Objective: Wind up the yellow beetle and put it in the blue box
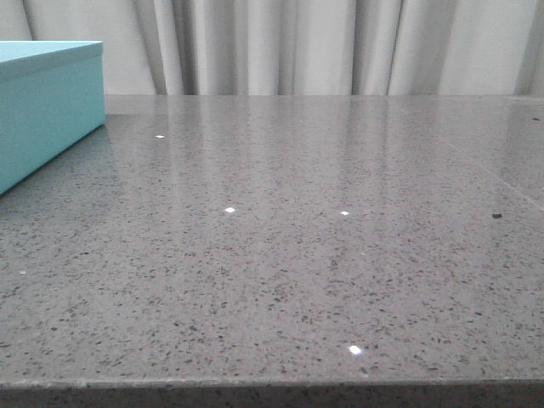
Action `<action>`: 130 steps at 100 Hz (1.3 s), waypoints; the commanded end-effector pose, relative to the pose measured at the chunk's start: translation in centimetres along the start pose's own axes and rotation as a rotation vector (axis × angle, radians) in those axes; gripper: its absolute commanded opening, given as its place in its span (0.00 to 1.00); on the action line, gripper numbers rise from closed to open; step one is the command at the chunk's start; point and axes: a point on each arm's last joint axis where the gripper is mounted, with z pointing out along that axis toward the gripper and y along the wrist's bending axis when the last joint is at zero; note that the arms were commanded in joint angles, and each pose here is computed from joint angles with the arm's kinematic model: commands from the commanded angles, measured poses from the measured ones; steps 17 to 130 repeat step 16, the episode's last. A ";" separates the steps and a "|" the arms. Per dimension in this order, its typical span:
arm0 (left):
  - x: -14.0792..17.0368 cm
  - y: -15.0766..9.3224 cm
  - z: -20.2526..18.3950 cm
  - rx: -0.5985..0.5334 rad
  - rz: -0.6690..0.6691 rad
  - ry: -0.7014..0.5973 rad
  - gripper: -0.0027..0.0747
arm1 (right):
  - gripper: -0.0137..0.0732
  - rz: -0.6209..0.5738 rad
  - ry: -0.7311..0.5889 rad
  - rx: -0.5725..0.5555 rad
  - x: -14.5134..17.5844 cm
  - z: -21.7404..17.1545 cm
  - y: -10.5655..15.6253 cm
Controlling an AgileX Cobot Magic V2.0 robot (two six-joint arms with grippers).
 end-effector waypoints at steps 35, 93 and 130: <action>-0.2 0.0 -0.2 0.005 -0.011 -0.091 0.01 | 0.08 -0.002 -0.109 -0.008 -1.3 -0.3 0.1; -0.2 0.0 -0.2 0.005 -0.011 -0.091 0.01 | 0.08 -0.002 -0.109 -0.008 -1.3 -0.3 0.1; -0.2 0.0 -0.2 0.005 -0.011 -0.091 0.01 | 0.08 -0.002 -0.109 -0.008 -1.3 -0.3 0.1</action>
